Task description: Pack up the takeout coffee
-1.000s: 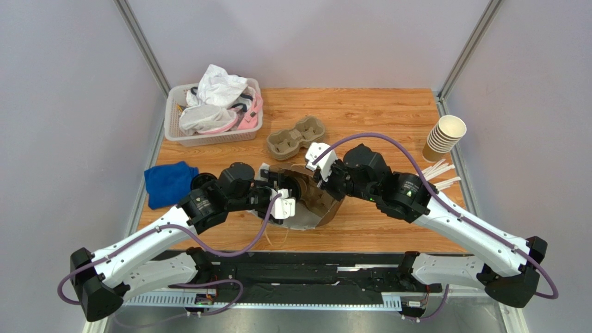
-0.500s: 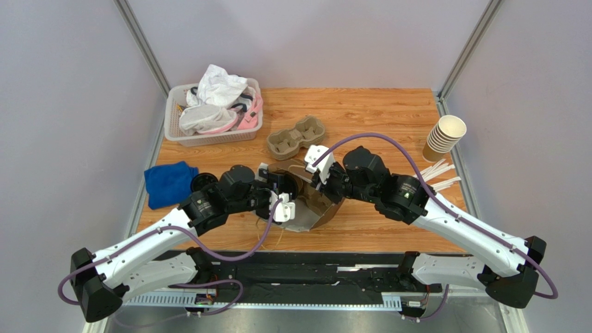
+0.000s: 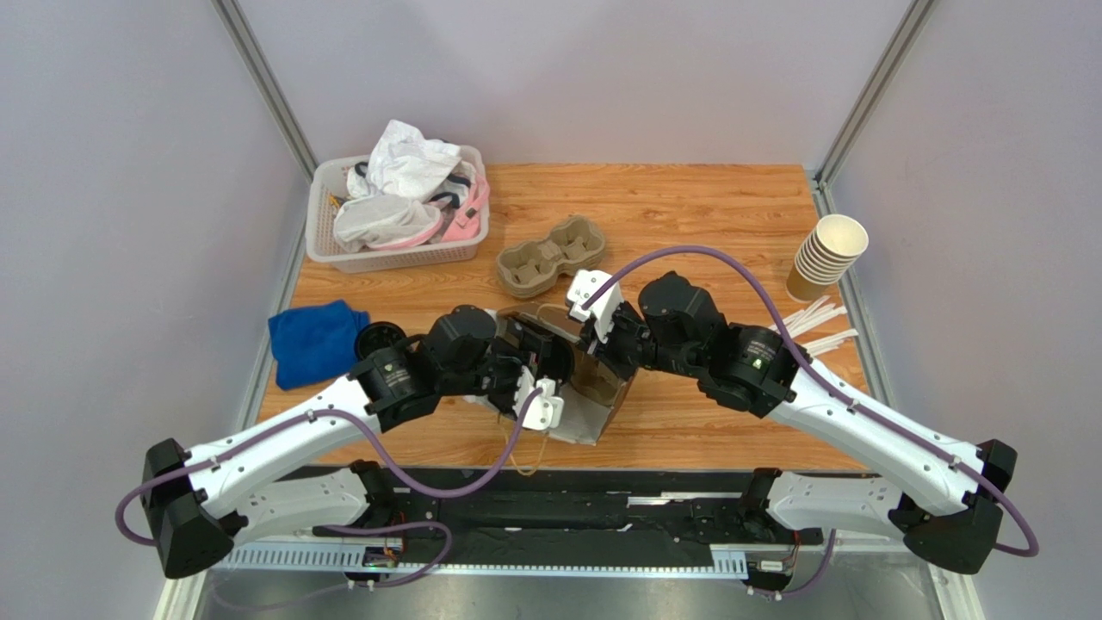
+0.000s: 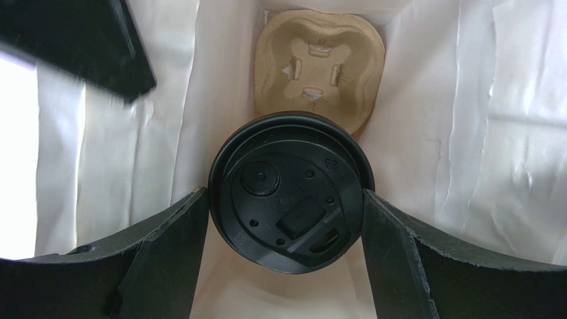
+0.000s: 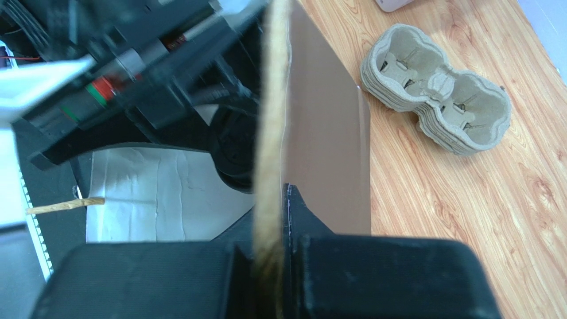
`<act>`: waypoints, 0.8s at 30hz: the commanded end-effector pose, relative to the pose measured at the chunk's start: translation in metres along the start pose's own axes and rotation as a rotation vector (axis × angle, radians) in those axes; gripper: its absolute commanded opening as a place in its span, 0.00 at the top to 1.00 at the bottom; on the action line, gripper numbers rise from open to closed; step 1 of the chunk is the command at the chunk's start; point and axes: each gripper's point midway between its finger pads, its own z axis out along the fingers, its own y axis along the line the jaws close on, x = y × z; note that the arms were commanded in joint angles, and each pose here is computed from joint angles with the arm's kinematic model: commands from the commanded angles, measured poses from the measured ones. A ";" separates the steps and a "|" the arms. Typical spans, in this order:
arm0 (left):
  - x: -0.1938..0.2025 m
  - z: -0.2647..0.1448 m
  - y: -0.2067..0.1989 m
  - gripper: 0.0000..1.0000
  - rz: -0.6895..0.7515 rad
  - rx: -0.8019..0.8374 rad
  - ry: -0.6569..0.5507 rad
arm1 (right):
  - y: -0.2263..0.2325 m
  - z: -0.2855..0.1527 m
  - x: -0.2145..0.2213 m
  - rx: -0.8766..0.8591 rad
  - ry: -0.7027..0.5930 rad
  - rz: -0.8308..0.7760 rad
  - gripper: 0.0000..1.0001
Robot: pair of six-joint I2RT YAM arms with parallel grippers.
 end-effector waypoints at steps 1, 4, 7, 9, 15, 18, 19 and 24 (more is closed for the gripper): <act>-0.014 0.005 0.017 1.00 0.110 0.012 -0.022 | 0.002 -0.008 -0.027 -0.024 -0.083 -0.008 1.00; 0.000 0.012 0.014 1.00 0.141 0.030 0.034 | 0.004 -0.008 -0.027 -0.040 -0.083 -0.006 1.00; 0.004 0.014 0.019 1.00 0.161 0.004 0.049 | 0.002 -0.007 -0.027 -0.047 -0.081 0.007 1.00; 0.003 0.014 0.020 1.00 0.171 -0.011 0.042 | -0.001 -0.006 -0.028 -0.048 -0.082 0.015 1.00; 0.015 0.020 0.022 1.00 0.011 -0.040 0.105 | -0.004 -0.005 -0.033 -0.052 -0.089 0.028 1.00; 0.020 0.022 0.021 1.00 -0.033 -0.047 0.125 | -0.004 -0.007 -0.032 -0.051 -0.092 0.025 1.00; 0.021 0.023 0.020 1.00 -0.041 -0.047 0.130 | -0.004 -0.007 -0.031 -0.053 -0.091 0.026 1.00; 0.015 0.015 0.015 0.95 -0.082 -0.027 0.103 | -0.006 -0.008 -0.028 -0.054 -0.083 0.021 1.00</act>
